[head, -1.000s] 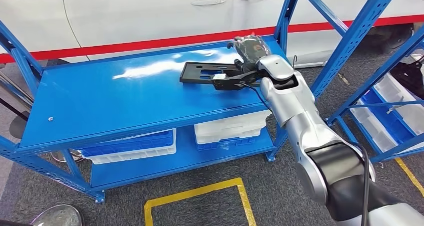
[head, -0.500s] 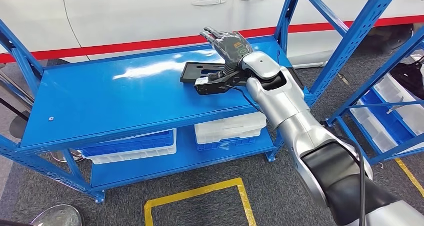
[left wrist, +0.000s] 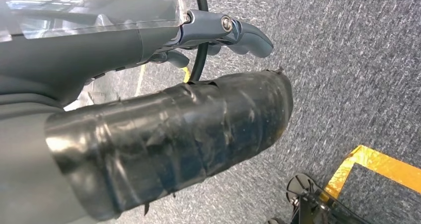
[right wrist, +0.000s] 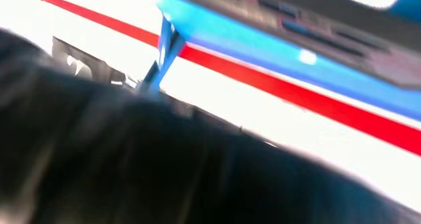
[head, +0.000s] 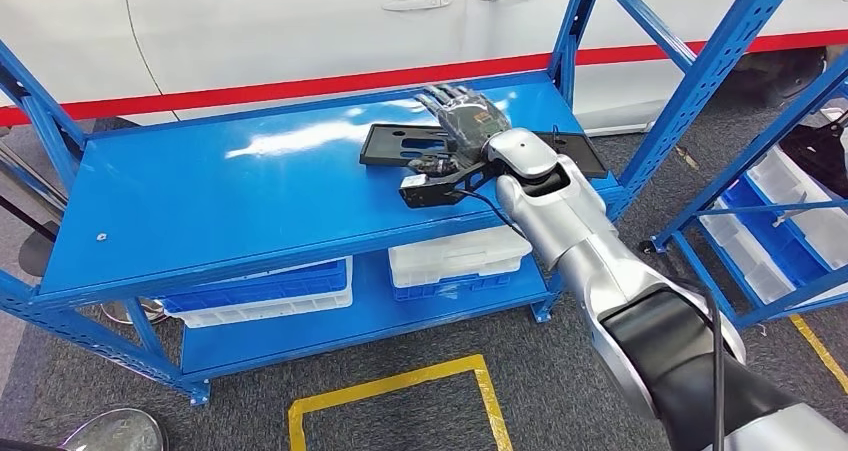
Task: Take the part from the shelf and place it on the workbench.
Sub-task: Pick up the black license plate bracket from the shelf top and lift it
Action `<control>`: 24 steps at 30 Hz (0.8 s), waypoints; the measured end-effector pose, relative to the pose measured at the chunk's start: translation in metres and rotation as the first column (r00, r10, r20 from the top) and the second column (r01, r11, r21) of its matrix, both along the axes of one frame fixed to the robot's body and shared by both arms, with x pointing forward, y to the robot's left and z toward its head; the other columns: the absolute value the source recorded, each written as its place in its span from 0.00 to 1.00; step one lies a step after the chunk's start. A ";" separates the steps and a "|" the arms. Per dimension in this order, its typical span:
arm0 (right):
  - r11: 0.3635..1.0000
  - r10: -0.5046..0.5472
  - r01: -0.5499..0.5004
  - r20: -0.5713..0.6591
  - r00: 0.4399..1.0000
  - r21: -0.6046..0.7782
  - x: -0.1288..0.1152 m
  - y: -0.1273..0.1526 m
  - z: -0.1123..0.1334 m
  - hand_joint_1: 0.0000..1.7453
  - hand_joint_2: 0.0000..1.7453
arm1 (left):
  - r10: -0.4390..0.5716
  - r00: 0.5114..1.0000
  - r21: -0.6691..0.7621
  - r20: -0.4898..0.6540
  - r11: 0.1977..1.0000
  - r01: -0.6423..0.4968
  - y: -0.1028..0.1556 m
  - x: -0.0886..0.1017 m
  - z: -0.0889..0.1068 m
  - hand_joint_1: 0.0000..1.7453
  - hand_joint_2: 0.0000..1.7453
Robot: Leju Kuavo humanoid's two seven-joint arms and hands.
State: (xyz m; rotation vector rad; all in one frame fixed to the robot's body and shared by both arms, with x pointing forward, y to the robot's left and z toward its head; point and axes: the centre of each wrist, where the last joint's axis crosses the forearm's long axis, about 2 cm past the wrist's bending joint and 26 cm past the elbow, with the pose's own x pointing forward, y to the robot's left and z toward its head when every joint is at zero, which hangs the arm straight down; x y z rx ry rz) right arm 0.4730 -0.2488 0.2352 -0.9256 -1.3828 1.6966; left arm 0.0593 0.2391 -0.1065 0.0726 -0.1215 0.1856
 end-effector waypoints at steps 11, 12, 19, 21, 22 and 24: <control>0.980 -0.185 0.177 -0.098 0.978 -0.087 -0.007 -0.043 -0.038 0.00 0.00 | -0.018 1.000 0.003 -0.001 1.000 0.018 0.001 0.000 0.000 0.00 0.00; 0.979 -0.191 0.182 -0.102 0.976 -0.091 -0.007 -0.046 -0.039 0.00 0.00 | -0.018 1.000 0.004 -0.001 1.000 0.018 0.001 0.000 0.000 0.00 0.00; 0.968 -0.233 0.220 -0.112 0.966 -0.117 -0.008 -0.055 -0.044 0.00 0.00 | -0.021 1.000 0.006 -0.001 1.000 0.021 0.002 0.000 0.000 0.00 0.00; 0.962 -0.255 0.241 -0.108 0.961 -0.129 -0.007 -0.060 -0.041 0.00 0.00 | -0.021 1.000 0.006 -0.004 1.000 0.021 0.002 0.000 0.000 0.00 0.00; 0.959 -0.266 0.251 -0.104 0.958 -0.135 -0.006 -0.063 -0.039 0.00 0.00 | -0.022 1.000 0.006 -0.007 1.000 0.022 0.002 -0.001 0.000 0.00 0.00; 0.952 -0.284 0.269 -0.094 0.954 -0.147 -0.003 -0.070 -0.032 0.00 0.00 | -0.022 1.000 0.005 -0.015 1.000 0.022 0.002 -0.001 0.000 0.00 0.00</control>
